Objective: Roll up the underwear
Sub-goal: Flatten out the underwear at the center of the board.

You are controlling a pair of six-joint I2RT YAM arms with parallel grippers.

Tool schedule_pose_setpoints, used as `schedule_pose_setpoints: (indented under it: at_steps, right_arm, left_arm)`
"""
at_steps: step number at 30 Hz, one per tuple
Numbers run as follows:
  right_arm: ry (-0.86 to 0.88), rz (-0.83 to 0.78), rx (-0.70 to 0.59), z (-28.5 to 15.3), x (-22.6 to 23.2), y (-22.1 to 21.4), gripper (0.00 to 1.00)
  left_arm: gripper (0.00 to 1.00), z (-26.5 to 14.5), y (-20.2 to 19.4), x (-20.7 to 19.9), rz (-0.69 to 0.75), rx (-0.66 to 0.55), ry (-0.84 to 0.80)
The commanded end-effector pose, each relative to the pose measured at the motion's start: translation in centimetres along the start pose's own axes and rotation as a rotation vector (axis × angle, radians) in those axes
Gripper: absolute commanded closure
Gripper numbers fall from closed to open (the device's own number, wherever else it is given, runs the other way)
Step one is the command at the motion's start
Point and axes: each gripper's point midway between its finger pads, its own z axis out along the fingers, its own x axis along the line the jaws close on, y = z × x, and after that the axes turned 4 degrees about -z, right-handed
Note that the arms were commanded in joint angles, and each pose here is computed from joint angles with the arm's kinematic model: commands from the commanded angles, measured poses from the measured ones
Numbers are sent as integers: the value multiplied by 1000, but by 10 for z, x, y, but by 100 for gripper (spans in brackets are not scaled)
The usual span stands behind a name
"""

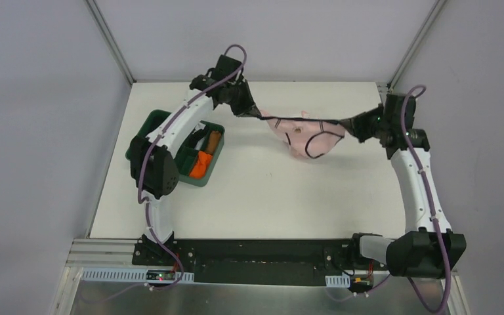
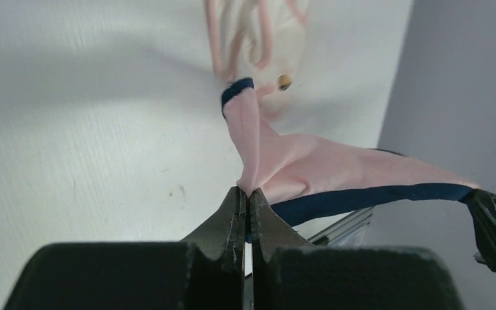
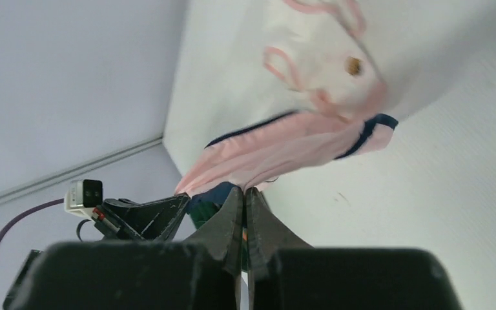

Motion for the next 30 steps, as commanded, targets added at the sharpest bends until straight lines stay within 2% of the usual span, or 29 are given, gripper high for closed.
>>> schedule_pose_setpoints:
  at_steps: [1,4,8,13,14,16,17,18,19,21,23,25,27,29,30]
  right_arm:
    - [84,-194,2,-44,51,12,100]
    - [99,-210,34,-50,42,-2,100]
    - [-4,-186,91,-26,-27,-35,100]
    - [-168,-134,193,-3,-130,-98,100]
    - [-189,-123,208,-3,-146,-108,89]
    - [-237,-119,197,-6,-170,-112,57]
    - [-252,-137,172,-10,-174,-108,46]
    - [-260,-162,146,-13,-172,-102,39]
    - [-255,-189,117,-16,-162,-93,37]
    - [-257,-245,76,-17,-143,-77,37]
    - [-266,-292,58,-11,-123,-64,40]
    - [-236,-321,52,1,-98,-54,49]
    - [-195,-334,68,20,-72,-48,62]
    - [-184,-351,95,38,-52,-47,74]
    - [-191,-355,129,53,-45,-50,76]
  left_arm:
    - [100,-93,27,-53,63,-140,-156]
    - [100,-103,15,-42,65,-138,-140]
    - [100,-79,-26,11,24,-51,-44]
    - [100,-33,-121,91,-43,151,82]
    - [96,-28,-140,105,-45,187,116]
    - [59,-27,-164,119,-49,241,146]
    - [39,-30,-167,118,-48,245,138]
    - [25,-34,-166,119,-37,238,141]
    - [17,-40,-161,116,-19,217,140]
    - [15,-51,-148,106,23,168,143]
    - [19,-58,-135,96,45,127,138]
    - [27,-58,-129,88,42,113,129]
    - [34,-55,-129,84,35,127,121]
    - [36,-53,-133,84,31,139,121]
    - [37,-53,-135,86,27,140,127]
